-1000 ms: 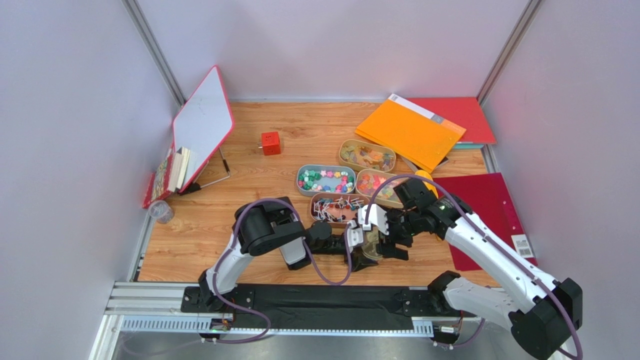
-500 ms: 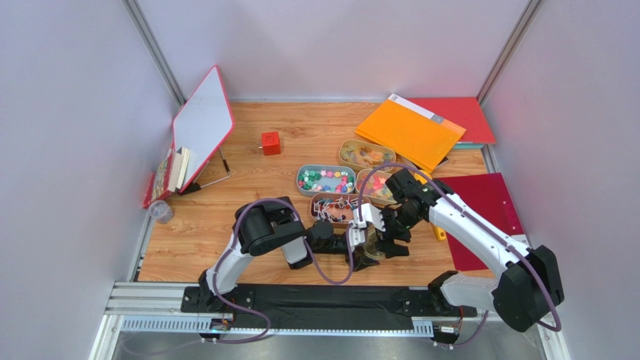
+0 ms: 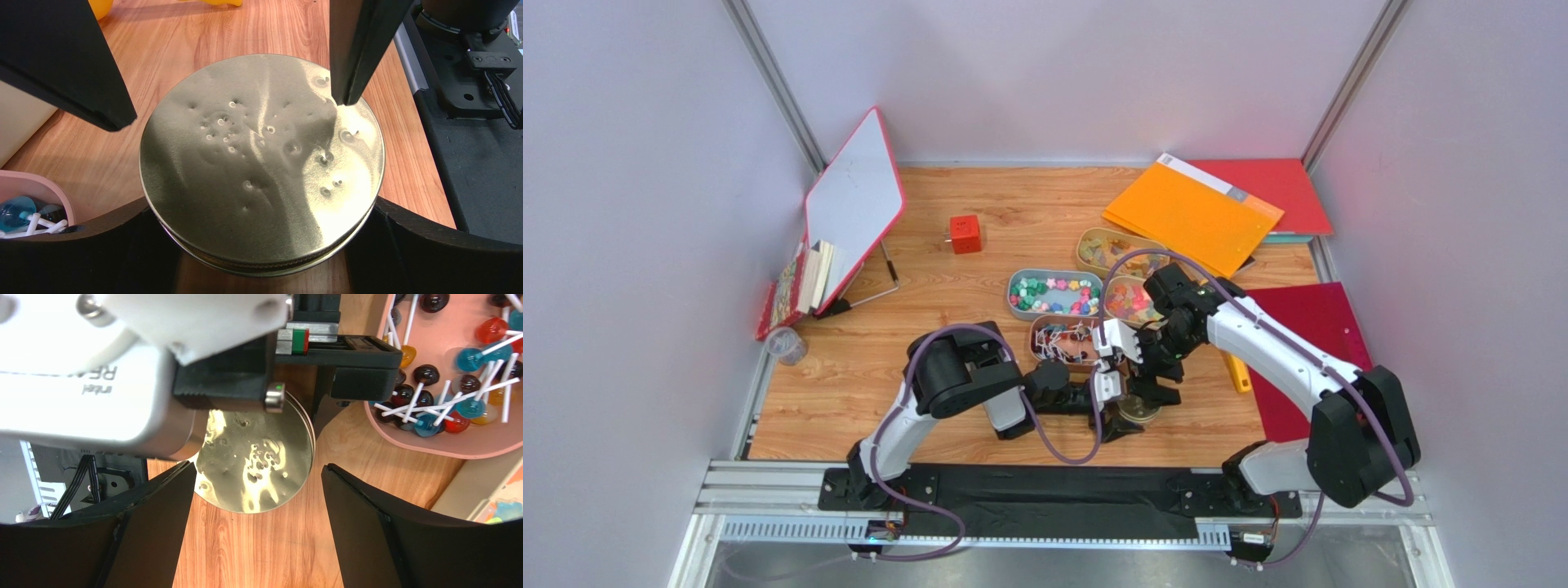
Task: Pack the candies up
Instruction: Screw the bottle lid onto the packing bottle.
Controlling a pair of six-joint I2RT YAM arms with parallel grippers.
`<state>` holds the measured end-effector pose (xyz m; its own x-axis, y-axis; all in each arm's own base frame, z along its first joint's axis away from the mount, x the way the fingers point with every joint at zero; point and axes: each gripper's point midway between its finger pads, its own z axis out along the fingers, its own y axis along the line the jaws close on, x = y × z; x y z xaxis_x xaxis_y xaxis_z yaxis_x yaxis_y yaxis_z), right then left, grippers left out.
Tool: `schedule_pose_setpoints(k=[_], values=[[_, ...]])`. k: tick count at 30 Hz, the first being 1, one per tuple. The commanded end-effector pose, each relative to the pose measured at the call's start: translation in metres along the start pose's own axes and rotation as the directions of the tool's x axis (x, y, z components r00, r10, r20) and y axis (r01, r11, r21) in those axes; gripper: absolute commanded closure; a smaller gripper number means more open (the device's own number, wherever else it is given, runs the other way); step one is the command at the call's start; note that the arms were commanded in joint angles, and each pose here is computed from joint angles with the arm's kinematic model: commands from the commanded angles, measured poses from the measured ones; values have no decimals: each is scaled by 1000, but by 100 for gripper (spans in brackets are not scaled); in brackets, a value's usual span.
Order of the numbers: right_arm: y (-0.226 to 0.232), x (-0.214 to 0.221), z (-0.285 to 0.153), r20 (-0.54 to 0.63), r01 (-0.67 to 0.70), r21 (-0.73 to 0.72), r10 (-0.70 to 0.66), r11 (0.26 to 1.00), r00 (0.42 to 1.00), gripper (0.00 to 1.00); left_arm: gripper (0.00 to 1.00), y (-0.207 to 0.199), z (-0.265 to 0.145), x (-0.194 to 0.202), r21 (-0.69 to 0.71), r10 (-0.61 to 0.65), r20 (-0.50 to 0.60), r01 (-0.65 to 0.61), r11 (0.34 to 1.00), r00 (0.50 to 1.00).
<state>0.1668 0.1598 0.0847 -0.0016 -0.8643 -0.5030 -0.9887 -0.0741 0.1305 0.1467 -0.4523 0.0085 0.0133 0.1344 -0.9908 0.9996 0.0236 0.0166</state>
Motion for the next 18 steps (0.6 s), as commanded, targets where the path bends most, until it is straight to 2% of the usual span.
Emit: schedule_pose_setpoints(k=[1, 14, 18], values=[[-4, -11, -3, 36, 35, -9, -35, 999, 999, 19, 100, -27, -55, 133, -31, -144, -446, 146, 989, 883], [35, 26, -4, -55, 5, -32, -7, 999, 998, 19, 100, -16, -58, 143, -94, -229, -467, 209, 973, 854], [57, 53, 2, -126, -17, -65, 9, 998, 992, 19, 100, -15, -58, 143, -97, -226, -469, 205, 974, 854]])
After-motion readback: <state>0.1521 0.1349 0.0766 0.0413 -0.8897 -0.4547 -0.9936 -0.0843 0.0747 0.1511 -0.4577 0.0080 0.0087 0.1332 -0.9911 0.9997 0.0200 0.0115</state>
